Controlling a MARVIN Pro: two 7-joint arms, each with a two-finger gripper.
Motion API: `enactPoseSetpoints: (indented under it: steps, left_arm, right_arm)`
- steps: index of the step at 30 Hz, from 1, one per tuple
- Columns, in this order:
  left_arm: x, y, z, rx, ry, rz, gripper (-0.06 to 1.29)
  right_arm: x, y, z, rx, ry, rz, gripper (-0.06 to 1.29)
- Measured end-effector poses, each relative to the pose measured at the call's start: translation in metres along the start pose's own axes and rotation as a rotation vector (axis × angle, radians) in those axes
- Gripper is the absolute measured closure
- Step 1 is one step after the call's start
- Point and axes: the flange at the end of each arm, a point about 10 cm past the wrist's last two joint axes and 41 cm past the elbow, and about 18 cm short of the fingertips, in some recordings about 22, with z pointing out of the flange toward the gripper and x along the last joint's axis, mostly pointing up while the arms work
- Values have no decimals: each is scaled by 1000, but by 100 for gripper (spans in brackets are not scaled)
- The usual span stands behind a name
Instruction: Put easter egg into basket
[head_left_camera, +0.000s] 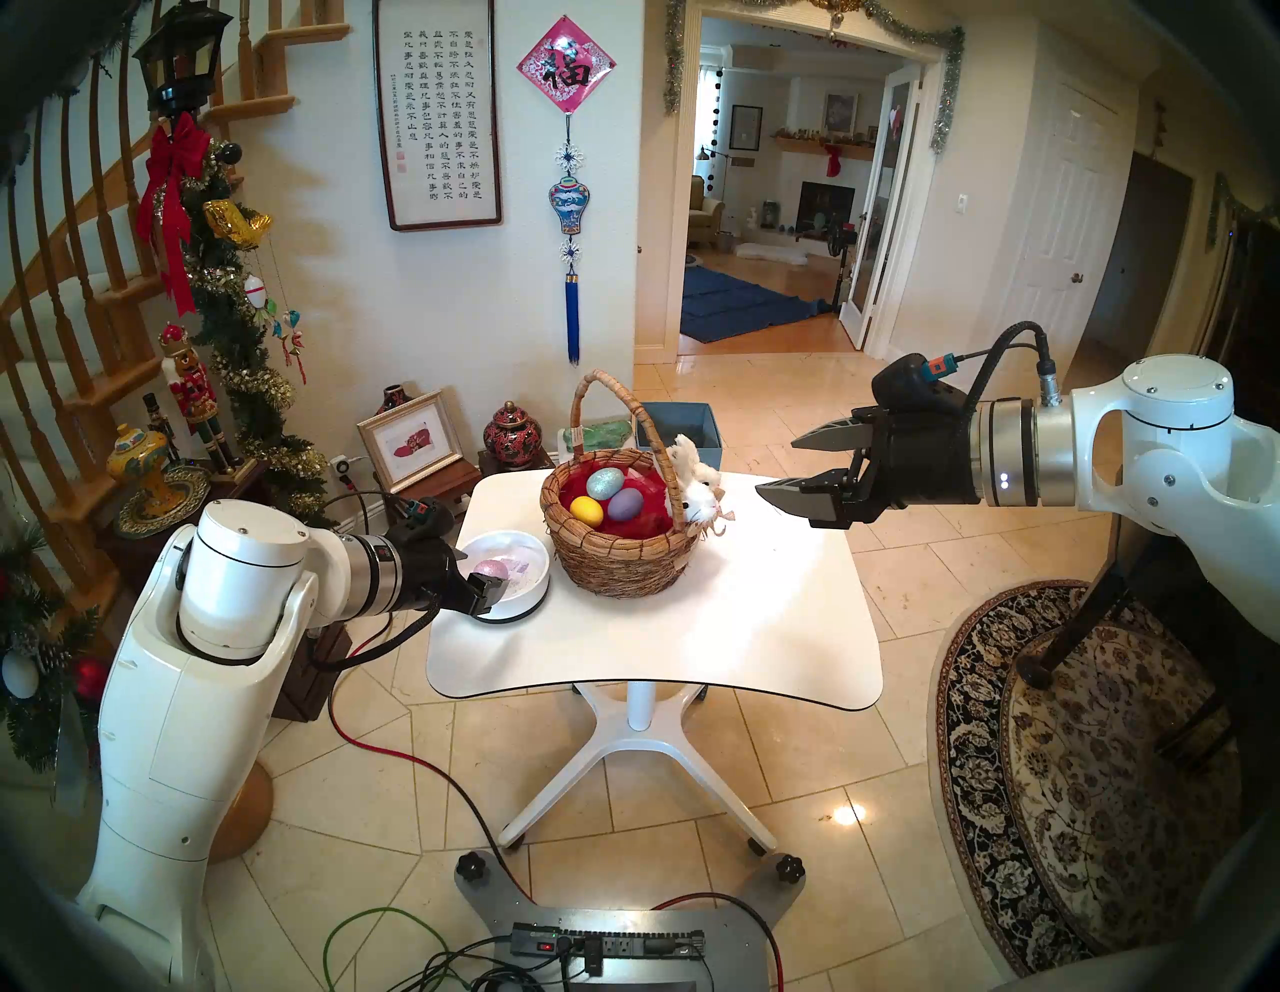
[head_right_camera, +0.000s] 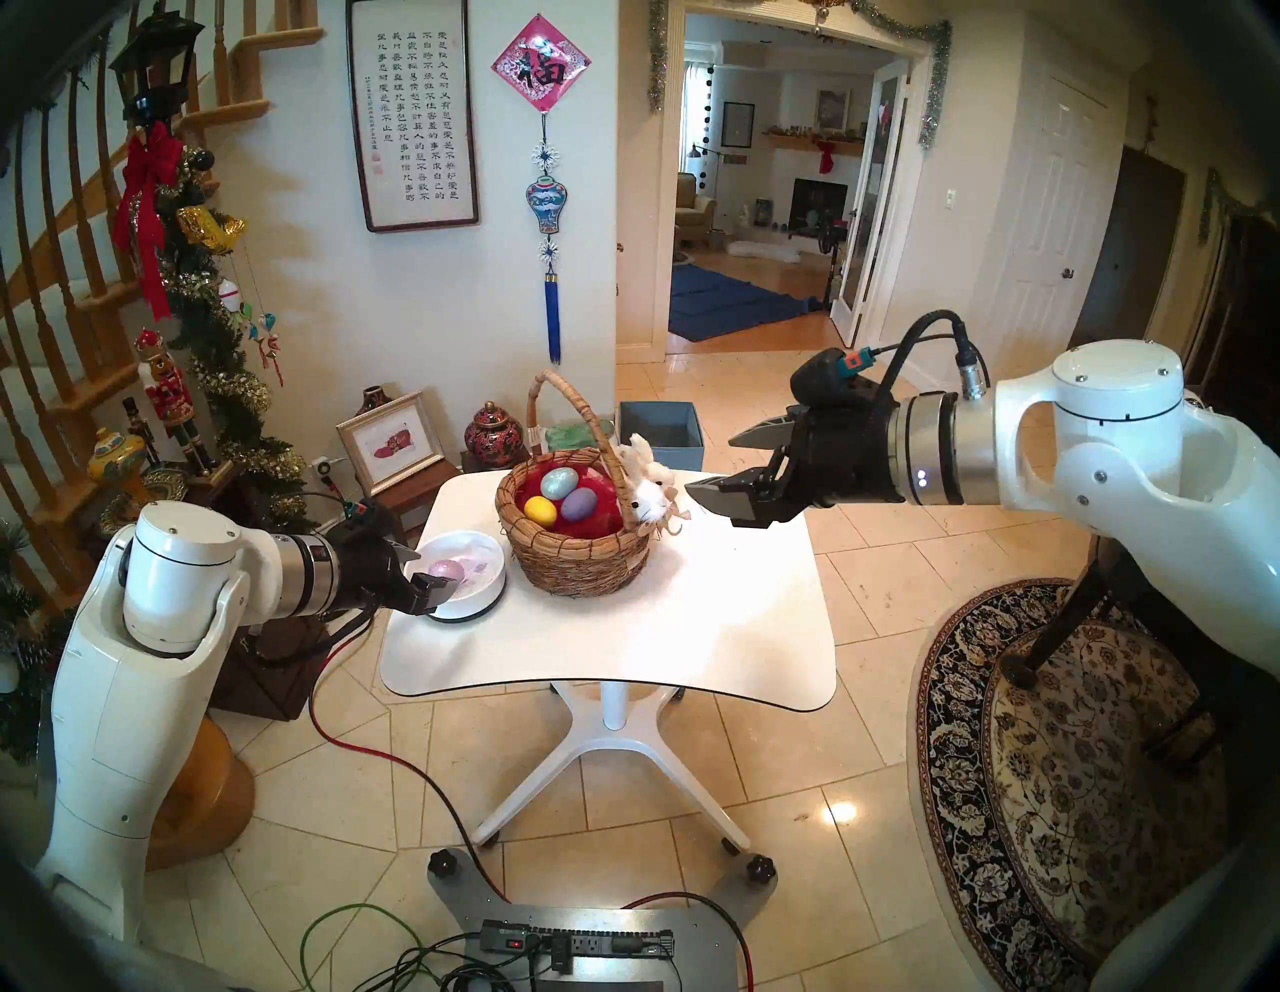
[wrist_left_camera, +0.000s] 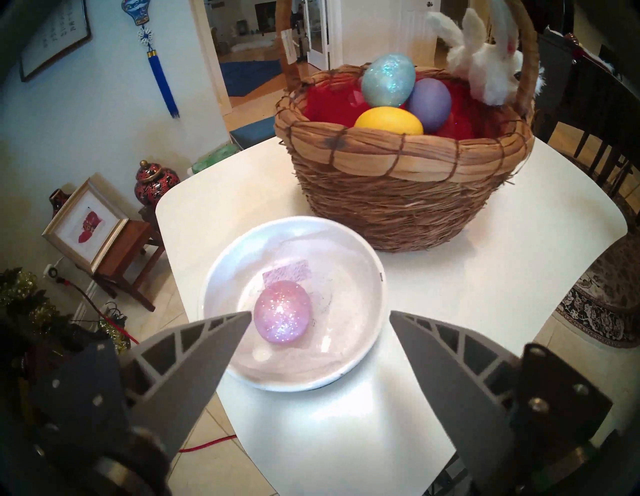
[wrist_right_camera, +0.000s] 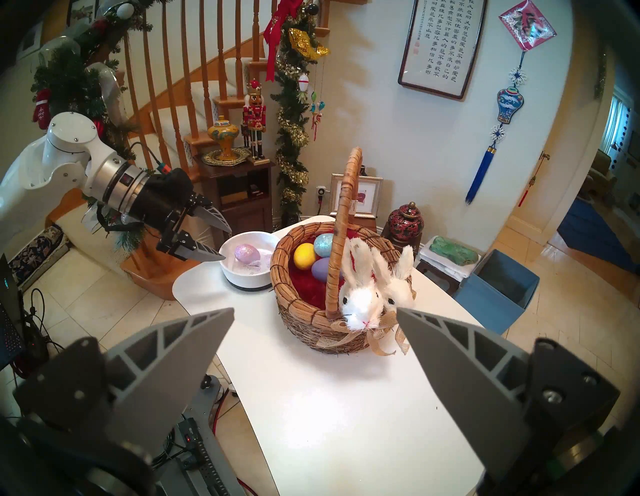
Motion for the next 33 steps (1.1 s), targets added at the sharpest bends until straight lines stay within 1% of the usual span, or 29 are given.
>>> enactPoseSetpoints:
  steps: [6,8,17,22,33]
  left_arm:
    - [-2,-3,4,8,-6,-14,17]
    - [-3,-4,5,11,-7,-18,20]
    - [-2,-4,6,17,-4,-21,22]
    - [-2,-4,8,20,-7,-21,25]
    - [-5,-5,11,26,-21,-18,25]
  right_arm:
    - [0,0,0,0,0,0,0]
    - [0,0,0,0,0,0,0]
    - [0,0,0,0,0,0,0]
    - [0,0,0,0,0,0,0]
    - [0,0,0,0,0,0,0]
